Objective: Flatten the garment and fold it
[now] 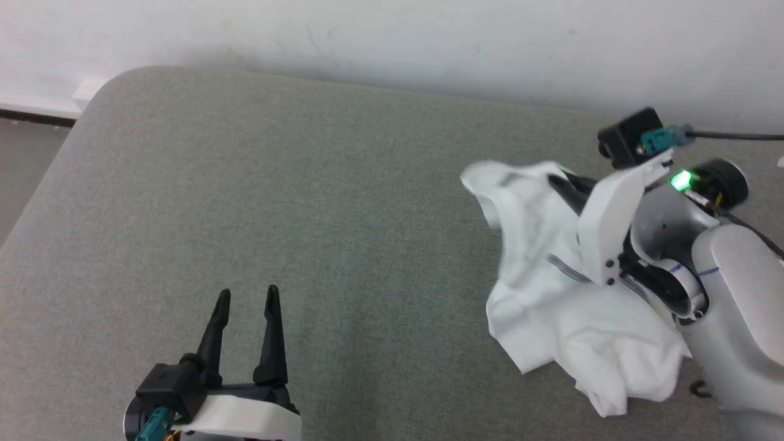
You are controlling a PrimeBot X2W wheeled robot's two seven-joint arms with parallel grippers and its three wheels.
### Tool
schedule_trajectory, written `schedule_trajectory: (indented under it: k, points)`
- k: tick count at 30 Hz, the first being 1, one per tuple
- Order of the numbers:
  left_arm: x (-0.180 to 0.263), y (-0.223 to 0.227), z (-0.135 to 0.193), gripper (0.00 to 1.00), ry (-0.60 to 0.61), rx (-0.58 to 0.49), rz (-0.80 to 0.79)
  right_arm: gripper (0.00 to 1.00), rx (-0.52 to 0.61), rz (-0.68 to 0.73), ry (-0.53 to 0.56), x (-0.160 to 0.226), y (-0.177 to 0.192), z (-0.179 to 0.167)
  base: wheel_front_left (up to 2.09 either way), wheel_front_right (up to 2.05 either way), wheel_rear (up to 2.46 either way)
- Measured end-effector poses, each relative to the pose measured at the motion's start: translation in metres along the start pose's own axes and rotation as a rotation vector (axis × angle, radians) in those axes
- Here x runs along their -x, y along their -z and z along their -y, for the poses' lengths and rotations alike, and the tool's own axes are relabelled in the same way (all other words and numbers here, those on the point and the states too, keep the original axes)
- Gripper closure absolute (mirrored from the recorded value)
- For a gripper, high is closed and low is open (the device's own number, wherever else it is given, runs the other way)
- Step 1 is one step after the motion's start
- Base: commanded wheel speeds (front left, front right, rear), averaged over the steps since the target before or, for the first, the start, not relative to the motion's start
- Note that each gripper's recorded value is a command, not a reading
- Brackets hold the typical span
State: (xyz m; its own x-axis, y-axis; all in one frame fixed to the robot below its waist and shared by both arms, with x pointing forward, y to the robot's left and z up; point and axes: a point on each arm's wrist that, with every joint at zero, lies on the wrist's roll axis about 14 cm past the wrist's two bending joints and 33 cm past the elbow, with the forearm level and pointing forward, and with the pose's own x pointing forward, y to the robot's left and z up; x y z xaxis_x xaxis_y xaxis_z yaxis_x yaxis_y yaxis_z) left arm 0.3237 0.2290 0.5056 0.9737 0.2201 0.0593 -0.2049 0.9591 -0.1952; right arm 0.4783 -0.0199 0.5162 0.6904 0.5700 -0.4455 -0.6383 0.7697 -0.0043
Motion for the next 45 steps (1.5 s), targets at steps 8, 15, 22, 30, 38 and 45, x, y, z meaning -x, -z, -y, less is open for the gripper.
schedule_trajectory:
  k: [8, 15, 22, 30, 38, 45]
  points:
    - [0.000, -0.004, 0.008, 0.00, 0.027, 0.010, 0.017, 1.00, -0.068, 0.166, -0.230, 0.031, -0.048, -0.075, 0.00, 0.00, 0.00]
    - [-0.005, 0.002, 0.011, 0.00, 0.037, 0.007, -0.004, 1.00, -0.150, -0.192, -0.461, 0.061, 0.059, -0.139, 0.00, 0.00, 0.00]
    - [-0.008, 0.014, 0.016, 0.00, 0.050, 0.007, -0.039, 1.00, -0.197, -0.557, -0.517, 0.096, 0.162, -0.150, 0.00, 0.00, 0.00]
    - [-0.011, 0.015, 0.020, 0.00, 0.061, 0.009, -0.042, 0.00, -0.217, -0.219, -0.370, 0.059, 0.107, -0.122, 0.00, 0.00, 0.00]
    - [-0.015, 0.015, 0.029, 0.00, 0.089, 0.015, -0.040, 0.00, -0.219, 0.131, -0.063, 0.054, 0.027, -0.027, 0.00, 0.00, 0.00]
    - [-0.018, 0.019, 0.035, 0.00, 0.104, 0.017, -0.051, 0.00, -0.144, 0.089, 0.231, 0.056, 0.028, 0.058, 0.00, 0.00, 0.00]
